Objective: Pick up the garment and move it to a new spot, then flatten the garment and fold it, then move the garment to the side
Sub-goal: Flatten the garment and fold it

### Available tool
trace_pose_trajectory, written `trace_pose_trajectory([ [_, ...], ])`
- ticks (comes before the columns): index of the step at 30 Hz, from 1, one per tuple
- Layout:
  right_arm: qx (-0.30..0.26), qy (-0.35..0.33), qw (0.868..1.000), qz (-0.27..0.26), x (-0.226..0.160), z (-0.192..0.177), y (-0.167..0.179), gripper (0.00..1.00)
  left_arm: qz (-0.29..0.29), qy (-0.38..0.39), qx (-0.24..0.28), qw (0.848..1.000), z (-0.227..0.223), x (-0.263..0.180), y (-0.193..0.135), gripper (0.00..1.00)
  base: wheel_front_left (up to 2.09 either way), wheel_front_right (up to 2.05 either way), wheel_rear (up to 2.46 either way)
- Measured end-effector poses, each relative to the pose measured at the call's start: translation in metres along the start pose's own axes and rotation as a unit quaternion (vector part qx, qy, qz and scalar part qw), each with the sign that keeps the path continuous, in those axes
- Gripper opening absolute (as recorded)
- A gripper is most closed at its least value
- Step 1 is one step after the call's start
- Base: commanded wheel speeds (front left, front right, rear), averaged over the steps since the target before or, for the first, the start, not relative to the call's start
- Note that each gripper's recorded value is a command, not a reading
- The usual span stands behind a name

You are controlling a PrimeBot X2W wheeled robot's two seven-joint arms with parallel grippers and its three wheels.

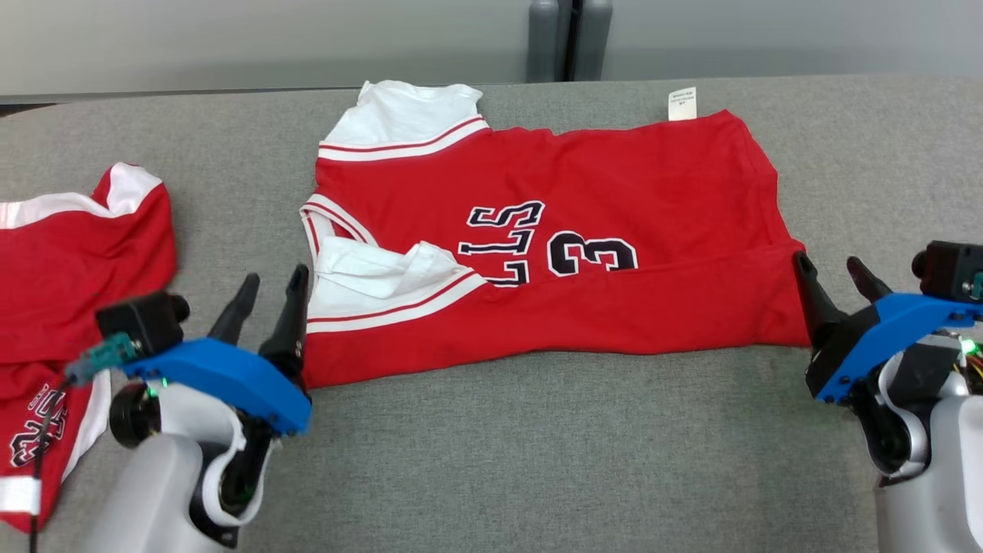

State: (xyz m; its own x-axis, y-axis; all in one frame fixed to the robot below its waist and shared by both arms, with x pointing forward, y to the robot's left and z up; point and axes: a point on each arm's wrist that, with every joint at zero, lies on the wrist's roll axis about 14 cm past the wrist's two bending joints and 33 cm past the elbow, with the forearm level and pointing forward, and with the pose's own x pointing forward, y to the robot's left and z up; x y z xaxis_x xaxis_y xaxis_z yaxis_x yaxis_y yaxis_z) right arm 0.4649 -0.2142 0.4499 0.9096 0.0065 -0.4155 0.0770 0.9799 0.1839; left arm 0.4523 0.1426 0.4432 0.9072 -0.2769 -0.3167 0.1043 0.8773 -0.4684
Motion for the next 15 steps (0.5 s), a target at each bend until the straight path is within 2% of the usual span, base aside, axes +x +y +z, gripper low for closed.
trace_pose_trajectory([
  [3,-0.014,0.005,1.0,-0.01,-0.008,-0.004,-0.005,1.0,0.025,0.005,0.006,1.0,-0.021,-0.016,0.007,1.0,0.0,0.0,0.0],
  [7,-0.02,0.018,0.999,-0.018,-0.014,-0.015,-0.01,1.0,0.05,0.01,0.046,0.998,-0.039,-0.027,0.012,1.0,0.0,0.0,0.0],
  [15,-0.051,0.043,0.997,-0.041,-0.006,-0.036,-0.022,1.0,0.074,0.057,0.11,0.989,-0.076,-0.028,0.021,1.0,0.0,0.0,0.0],
])
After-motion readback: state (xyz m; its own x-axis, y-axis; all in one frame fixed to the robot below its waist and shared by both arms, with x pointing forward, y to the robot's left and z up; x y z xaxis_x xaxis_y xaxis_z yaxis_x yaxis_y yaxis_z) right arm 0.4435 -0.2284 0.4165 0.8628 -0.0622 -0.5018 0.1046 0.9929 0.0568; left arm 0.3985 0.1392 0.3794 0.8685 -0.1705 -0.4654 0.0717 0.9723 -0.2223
